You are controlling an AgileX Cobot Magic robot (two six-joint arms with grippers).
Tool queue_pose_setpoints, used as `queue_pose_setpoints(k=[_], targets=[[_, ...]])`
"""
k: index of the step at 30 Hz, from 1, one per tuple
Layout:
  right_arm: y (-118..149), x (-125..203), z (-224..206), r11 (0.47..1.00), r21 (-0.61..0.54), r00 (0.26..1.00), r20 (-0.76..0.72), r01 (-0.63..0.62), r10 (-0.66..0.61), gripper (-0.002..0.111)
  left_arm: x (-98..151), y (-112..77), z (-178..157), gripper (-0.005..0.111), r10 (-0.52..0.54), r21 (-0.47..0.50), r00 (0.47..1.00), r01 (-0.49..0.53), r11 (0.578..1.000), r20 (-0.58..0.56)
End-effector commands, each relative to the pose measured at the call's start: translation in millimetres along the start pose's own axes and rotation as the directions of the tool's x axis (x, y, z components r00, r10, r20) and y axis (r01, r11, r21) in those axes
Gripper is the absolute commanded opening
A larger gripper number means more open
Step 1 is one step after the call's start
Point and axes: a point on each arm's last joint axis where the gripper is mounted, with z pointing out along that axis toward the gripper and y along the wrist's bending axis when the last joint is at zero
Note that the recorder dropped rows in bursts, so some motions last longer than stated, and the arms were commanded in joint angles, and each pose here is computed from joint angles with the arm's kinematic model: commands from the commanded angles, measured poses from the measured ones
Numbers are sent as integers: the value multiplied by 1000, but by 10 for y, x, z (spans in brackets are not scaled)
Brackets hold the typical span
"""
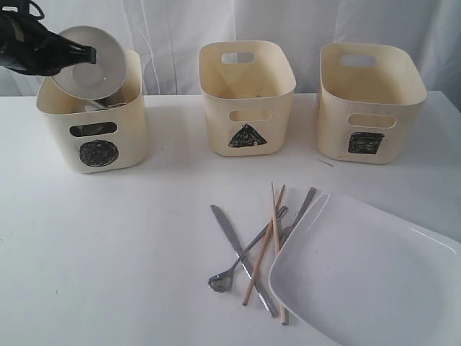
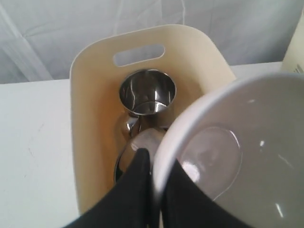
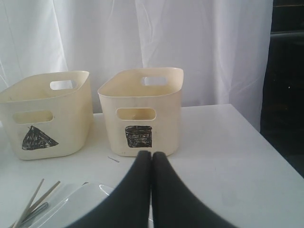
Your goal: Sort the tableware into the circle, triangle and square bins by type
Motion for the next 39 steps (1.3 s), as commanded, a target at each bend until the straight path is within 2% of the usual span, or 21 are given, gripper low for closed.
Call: queue_pose_setpoints(k=[1, 9, 13, 15, 18, 22, 24, 27, 30, 35, 39], targets=[[1, 3, -1, 1000, -3, 1000, 12, 2, -2, 0, -97, 45, 288, 0, 8, 7, 998, -8, 1000, 57], [1, 3, -1, 1000, -3, 1000, 12, 2, -2, 0, -8, 206, 868, 0, 7, -23, 999, -6, 1000, 37], [1, 1, -1, 1000, -3, 1000, 14, 2, -2, 0, 39, 193, 1017, 0, 7, -19, 999, -6, 1000, 32], [1, 1, -1, 1000, -3, 1000, 14, 2, -2, 0, 29, 179, 1037, 7, 3, -4, 998, -3, 1000, 55], [1, 1, -1, 1000, -3, 1000, 14, 2, -2, 0, 17, 169, 1043, 24, -2, 7, 997, 2, 1000, 73], [1, 1, -1, 1000, -3, 1000, 14, 2, -2, 0, -8, 151, 988, 39, -41, 6, 997, 41, 999, 58], [1, 3, -1, 1000, -3, 1000, 12, 2, -2, 0, -51, 120, 892, 42, -41, -6, 998, 41, 999, 38], [1, 4, -1, 1000, -3, 1000, 11, 2, -2, 0, -207, 1, 480, 43, -64, -11, 998, 64, 998, 1], [1, 4, -1, 1000, -3, 1000, 11, 2, -2, 0, -195, -188, 52, 43, -23, 62, 999, 25, 998, -34], [1, 1, -1, 1000, -3, 1000, 14, 2, -2, 0, 265, -700, -771, 43, 188, 263, 971, -146, 954, -145], [1, 1, -1, 1000, -3, 1000, 14, 2, -2, 0, 554, -896, -1160, 43, 228, 358, 963, -165, 919, -143]])
